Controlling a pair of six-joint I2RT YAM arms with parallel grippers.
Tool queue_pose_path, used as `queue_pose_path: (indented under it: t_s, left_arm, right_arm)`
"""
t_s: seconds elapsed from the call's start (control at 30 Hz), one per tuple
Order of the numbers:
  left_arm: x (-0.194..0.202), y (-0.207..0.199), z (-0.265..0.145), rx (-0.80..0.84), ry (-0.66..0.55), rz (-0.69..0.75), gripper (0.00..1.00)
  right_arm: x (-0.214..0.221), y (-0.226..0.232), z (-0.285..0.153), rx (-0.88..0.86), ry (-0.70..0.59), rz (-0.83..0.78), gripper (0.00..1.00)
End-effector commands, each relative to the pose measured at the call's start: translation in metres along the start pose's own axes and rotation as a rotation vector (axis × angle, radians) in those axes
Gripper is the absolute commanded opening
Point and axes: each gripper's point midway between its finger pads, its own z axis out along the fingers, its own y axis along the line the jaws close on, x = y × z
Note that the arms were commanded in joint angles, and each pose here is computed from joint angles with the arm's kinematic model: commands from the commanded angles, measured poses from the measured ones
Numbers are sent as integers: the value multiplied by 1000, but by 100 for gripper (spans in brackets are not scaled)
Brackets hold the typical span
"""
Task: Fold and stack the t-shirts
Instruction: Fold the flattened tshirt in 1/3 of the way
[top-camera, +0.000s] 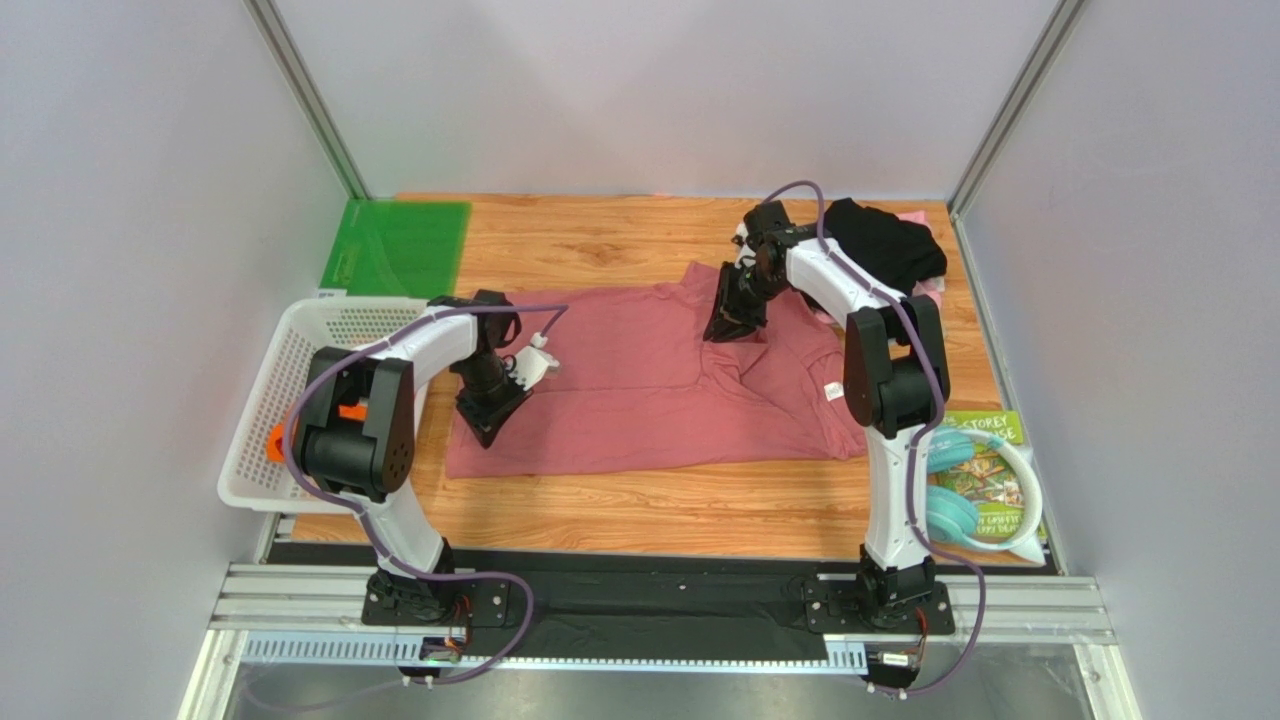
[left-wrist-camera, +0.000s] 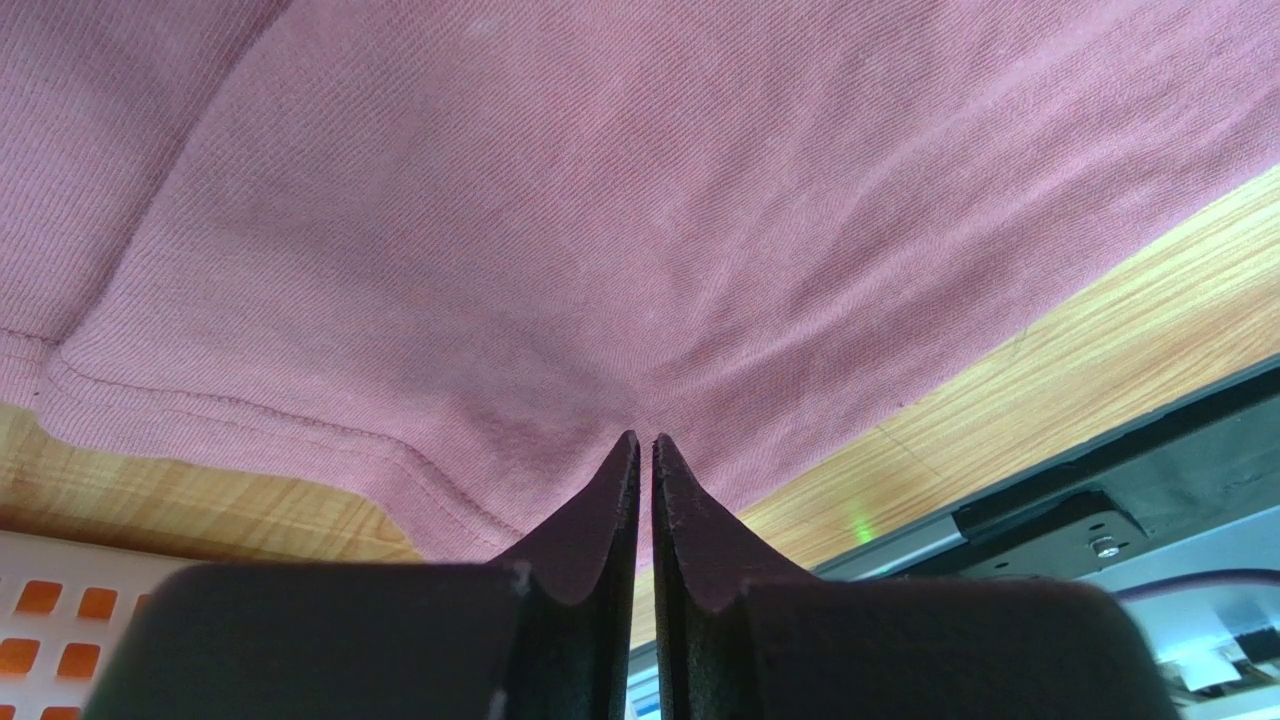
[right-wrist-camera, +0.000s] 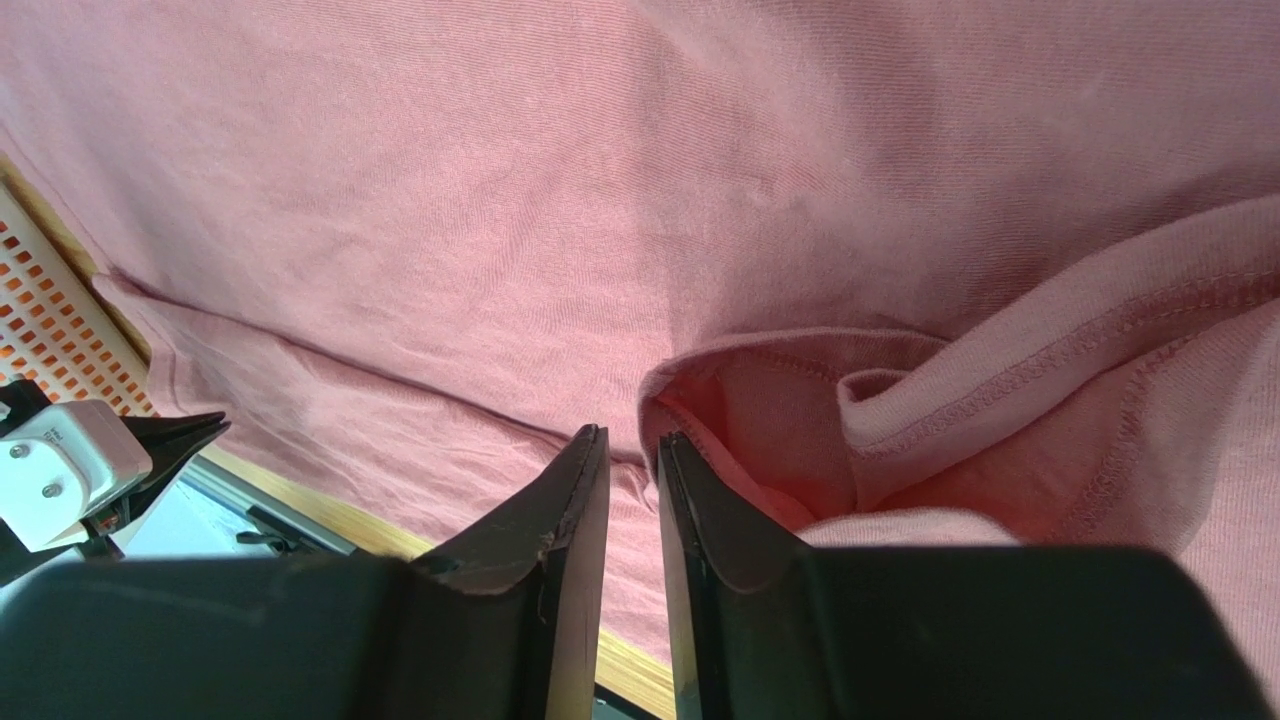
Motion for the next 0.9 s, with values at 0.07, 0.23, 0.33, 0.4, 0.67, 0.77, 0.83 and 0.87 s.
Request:
queue_pose_path:
  t_s: [0.07, 0.23, 0.33, 0.4, 0.67, 0.77, 0.83, 0.87]
  left_arm:
    - [-3, 1, -10, -13, -37, 19, 12]
    - [-2, 1, -12, -20, -39, 22, 12]
    - [-2, 1, -12, -19, -40, 22, 12]
    - [-2, 1, -12, -18, -41, 23, 12]
    - [-2, 0, -12, -15, -39, 23, 12]
    - [-2, 1, -13, -18, -39, 25, 12]
    - [-2, 1, -14, -20, -39, 26, 12]
    - [-2, 1, -14, -19, -40, 26, 12]
  right_arm:
    - [-10, 21, -13, -59, -33, -43, 21]
    - [-12, 16, -4, -47, -20, -36, 0]
    - [-12, 16, -4, -48, -19, -36, 0]
    - [-12, 17, -4, -50, -19, -42, 0]
    - [-19, -1, -10, 37, -39, -79, 36]
    - [-22, -4, -7, 33, -31, -66, 36]
    - [-24, -6, -4, 30, -28, -64, 35]
    - [-24, -7, -2, 32, -24, -61, 34]
